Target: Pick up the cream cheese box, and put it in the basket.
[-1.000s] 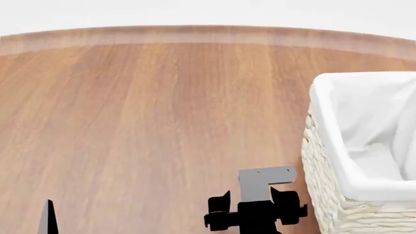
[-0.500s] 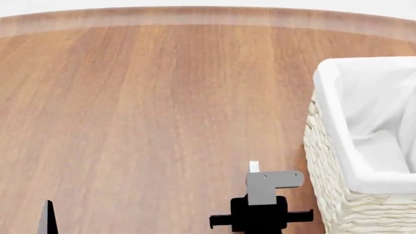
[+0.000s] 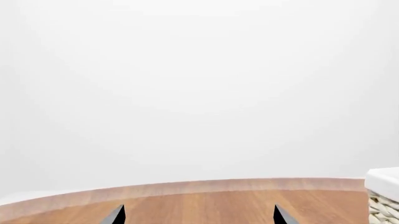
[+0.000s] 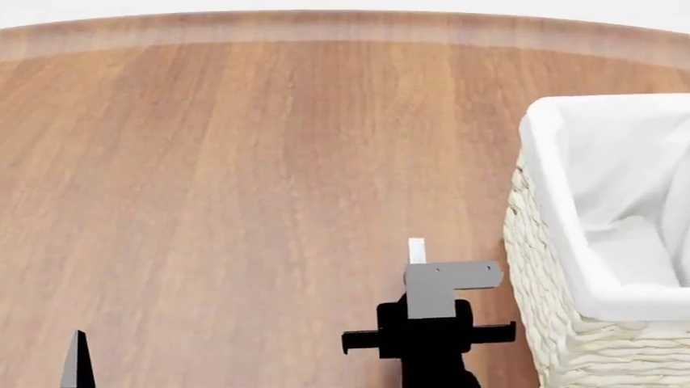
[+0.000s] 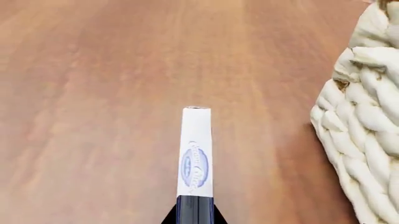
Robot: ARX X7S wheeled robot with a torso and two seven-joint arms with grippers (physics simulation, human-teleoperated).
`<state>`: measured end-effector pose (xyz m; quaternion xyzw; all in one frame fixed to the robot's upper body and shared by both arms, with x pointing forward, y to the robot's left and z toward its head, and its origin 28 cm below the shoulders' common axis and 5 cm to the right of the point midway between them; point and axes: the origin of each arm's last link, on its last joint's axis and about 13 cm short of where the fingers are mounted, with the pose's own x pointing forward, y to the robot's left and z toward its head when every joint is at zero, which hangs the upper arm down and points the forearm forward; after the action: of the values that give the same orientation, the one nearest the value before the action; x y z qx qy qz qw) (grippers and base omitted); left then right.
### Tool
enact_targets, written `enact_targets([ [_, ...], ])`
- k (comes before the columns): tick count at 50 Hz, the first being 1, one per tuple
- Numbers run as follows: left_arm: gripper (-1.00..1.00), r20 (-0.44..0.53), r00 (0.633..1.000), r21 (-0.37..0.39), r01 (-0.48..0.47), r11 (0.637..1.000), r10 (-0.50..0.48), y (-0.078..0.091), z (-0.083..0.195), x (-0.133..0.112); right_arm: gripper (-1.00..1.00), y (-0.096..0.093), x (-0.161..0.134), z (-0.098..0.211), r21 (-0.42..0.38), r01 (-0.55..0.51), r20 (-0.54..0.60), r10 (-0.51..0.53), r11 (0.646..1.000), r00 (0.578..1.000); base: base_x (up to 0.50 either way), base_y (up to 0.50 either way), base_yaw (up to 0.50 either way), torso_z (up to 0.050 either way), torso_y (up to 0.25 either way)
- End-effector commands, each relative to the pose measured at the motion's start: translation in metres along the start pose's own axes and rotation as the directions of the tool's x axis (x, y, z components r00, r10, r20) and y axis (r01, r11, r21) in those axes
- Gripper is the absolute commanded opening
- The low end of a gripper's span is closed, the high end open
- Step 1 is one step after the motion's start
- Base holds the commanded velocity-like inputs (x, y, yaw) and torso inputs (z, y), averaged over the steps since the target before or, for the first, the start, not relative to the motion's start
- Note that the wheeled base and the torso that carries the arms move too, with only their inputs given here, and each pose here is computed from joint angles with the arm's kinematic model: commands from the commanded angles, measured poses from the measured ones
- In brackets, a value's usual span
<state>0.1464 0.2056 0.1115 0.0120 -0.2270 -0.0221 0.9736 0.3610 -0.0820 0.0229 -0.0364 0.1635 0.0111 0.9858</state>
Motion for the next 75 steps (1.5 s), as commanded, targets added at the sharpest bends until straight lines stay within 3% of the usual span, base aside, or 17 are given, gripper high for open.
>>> enact_targets([
  [1, 1.0, -0.001, 1.0, -0.001, 0.002, 1.0, -0.002, 0.0, 0.0, 0.0, -1.0, 0.008, 0.001, 0.045, -0.047, -0.029, 0.152, 0.036, 0.998, 0.988, 0.0, 0.0, 0.0, 0.0, 0.0],
  [15, 1.0, -0.018, 1.0, -0.003, 0.018, 1.0, -0.018, -0.001, -0.002, 0.0, -1.0, 0.007, -0.071, 0.13, -0.076, -0.039, 0.414, 0.068, 0.996, 0.908, 0.0, 0.0, 0.0, 0.0, 0.008],
  [36, 1.0, -0.018, 0.999, 0.002, 0.034, 0.999, -0.034, -0.002, -0.002, -0.002, -1.0, -0.002, -0.139, 0.178, -0.096, -0.028, 0.593, 0.08, 0.995, 0.801, 0.0, 0.0, 0.0, 0.0, 0.24],
  [43, 1.0, -0.013, 1.0, 0.001, 0.028, 1.0, -0.028, -0.002, -0.001, -0.002, -1.0, -0.016, -0.151, 0.195, -0.08, 0.01, 0.634, 0.043, 0.997, 0.772, 0.0, 0.0, 0.0, 0.0, 0.177],
  [49, 1.0, -0.008, 1.0, 0.004, 0.022, 1.0, -0.022, -0.002, -0.001, -0.002, -1.0, -0.039, -0.147, 0.198, -0.09, 0.033, 0.617, 0.029, 0.995, 0.787, 0.0, 0.0, 0.0, 0.0, 0.0],
  [57, 1.0, -0.012, 1.0, 0.002, 0.023, 1.0, -0.023, -0.003, -0.001, -0.002, -1.0, -0.087, -0.139, 0.202, -0.133, 0.014, 0.545, 0.061, 0.991, 0.836, 0.0, 0.0, 0.0, 0.0, 0.0],
  [58, 1.0, -0.013, 1.0, 0.004, 0.024, 1.0, -0.024, -0.002, -0.001, -0.002, -1.0, -0.097, -0.138, 0.203, -0.166, 0.036, 0.526, 0.058, 0.986, 0.848, 0.0, 0.0, 0.0, 0.0, 0.0],
  [62, 1.0, -0.013, 1.0, 0.002, 0.021, 1.0, -0.021, -0.002, 0.0, -0.001, -1.0, -0.117, -0.134, 0.208, -0.165, -0.038, 0.497, 0.116, 0.986, 0.86, 0.0, 0.0, 0.0, 0.0, 0.0],
  [66, 1.0, -0.01, 1.0, 0.003, 0.022, 1.0, -0.022, -0.001, 0.001, -0.001, -1.0, -0.138, -0.122, 0.211, -0.191, -0.012, 0.439, 0.096, 0.981, 0.893, 0.0, 0.0, 0.0, 0.0, 0.0],
  [71, 1.0, -0.012, 1.0, 0.001, 0.018, 1.0, -0.018, 0.0, 0.0, 0.001, -1.0, -0.164, -0.114, 0.214, -0.165, -0.059, 0.369, 0.117, 0.985, 0.922, 0.0, 0.0, 0.0, 0.0, 0.0],
  [75, 1.0, -0.011, 1.0, -0.002, 0.019, 1.0, -0.019, 0.0, 0.0, 0.001, -1.0, -0.185, -0.106, 0.213, -0.116, 0.002, 0.289, 0.032, 0.993, 0.957, 0.0, 0.0, 0.0, 0.0, 0.0],
])
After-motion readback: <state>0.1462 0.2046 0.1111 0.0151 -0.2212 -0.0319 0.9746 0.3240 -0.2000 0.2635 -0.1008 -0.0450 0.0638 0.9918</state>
